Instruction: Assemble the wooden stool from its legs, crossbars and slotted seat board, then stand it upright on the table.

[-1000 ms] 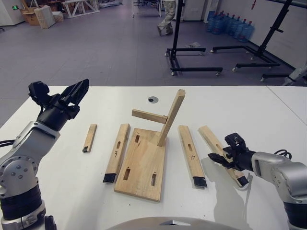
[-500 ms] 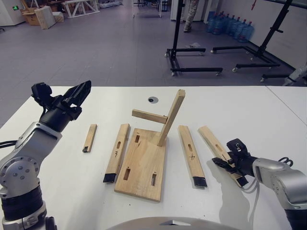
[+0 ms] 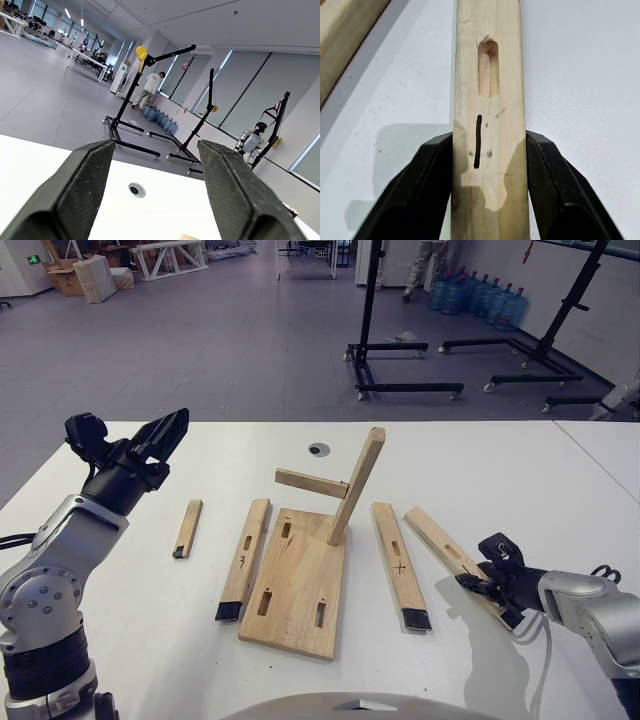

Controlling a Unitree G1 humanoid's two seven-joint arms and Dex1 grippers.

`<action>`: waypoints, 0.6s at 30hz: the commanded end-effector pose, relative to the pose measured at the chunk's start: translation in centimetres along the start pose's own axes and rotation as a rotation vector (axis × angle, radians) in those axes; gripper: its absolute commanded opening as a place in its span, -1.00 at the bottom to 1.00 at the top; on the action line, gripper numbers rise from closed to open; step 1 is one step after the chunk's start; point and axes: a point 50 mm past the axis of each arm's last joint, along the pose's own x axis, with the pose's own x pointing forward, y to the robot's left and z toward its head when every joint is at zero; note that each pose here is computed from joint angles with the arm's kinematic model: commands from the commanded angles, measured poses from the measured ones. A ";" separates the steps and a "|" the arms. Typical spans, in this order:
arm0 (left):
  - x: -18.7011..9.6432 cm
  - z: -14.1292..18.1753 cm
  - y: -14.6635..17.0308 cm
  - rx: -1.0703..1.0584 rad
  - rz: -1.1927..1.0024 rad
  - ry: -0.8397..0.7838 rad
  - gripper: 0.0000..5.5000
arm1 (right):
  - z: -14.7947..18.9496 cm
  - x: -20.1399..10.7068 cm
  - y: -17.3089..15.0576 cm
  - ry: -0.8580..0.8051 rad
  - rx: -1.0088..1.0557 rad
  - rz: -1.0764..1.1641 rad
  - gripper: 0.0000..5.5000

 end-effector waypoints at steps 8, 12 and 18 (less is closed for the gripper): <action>2.5 3.3 -4.2 0.029 -0.369 0.016 0.10 | 20.0 -10.9 -1.0 -1.128 0.181 0.331 -0.27; 3.9 3.6 -7.9 0.025 -0.607 0.061 0.10 | 22.4 -13.7 4.7 -1.157 0.007 0.764 -0.27; 3.4 4.2 -9.8 -0.016 -0.775 0.085 0.15 | 21.3 -10.4 9.2 -0.975 -0.068 0.884 -0.27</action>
